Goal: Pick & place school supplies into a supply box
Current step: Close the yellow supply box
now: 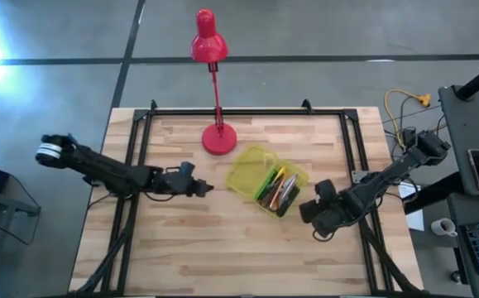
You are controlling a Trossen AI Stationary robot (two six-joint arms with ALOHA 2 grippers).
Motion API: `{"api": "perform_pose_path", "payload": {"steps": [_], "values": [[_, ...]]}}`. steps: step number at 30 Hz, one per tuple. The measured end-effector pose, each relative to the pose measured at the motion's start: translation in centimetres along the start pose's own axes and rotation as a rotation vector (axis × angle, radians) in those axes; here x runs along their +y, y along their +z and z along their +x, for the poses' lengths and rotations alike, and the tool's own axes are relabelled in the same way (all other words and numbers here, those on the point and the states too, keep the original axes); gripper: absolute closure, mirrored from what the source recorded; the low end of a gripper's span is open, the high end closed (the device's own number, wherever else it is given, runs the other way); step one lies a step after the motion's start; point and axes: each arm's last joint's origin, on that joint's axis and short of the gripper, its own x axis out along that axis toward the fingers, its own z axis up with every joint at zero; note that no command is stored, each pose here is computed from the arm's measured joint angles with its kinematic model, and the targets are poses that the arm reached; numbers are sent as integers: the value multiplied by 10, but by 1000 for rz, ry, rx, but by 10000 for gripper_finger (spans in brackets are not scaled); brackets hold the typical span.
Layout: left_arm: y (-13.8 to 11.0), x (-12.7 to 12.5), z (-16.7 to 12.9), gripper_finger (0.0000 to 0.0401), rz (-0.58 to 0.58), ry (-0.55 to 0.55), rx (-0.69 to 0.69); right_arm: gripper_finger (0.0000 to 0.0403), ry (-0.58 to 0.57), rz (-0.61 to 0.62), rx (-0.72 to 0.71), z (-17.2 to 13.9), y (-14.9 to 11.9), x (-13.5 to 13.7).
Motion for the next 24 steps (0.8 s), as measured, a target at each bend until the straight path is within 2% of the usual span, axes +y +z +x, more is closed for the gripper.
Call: {"api": "perform_pose_path", "payload": {"steps": [4, 6, 10, 13, 16, 19, 24], "values": [[4, 12, -1, 293, -3, 37, -67, 234, 11, 80, 6, -2, 2, 0], [7, 23, 3, 293, -14, 91, -85, 238, 27, 126, 5, -1, 5, 2], [19, 37, 11, 293, -46, 167, -128, 250, 133, 216, 8, 6, 13, 16], [27, 46, 18, 293, -43, 233, -153, 259, 194, 217, -22, 12, 21, 27], [35, 51, 26, 293, -24, 274, -145, 268, 202, 238, -75, 15, 33, 36], [40, 56, 37, 293, -17, 322, -114, 275, 182, 193, -99, 19, 45, 44], [44, 57, 59, 293, -27, 367, -71, 282, 139, 108, -41, 38, 61, 56]]}}
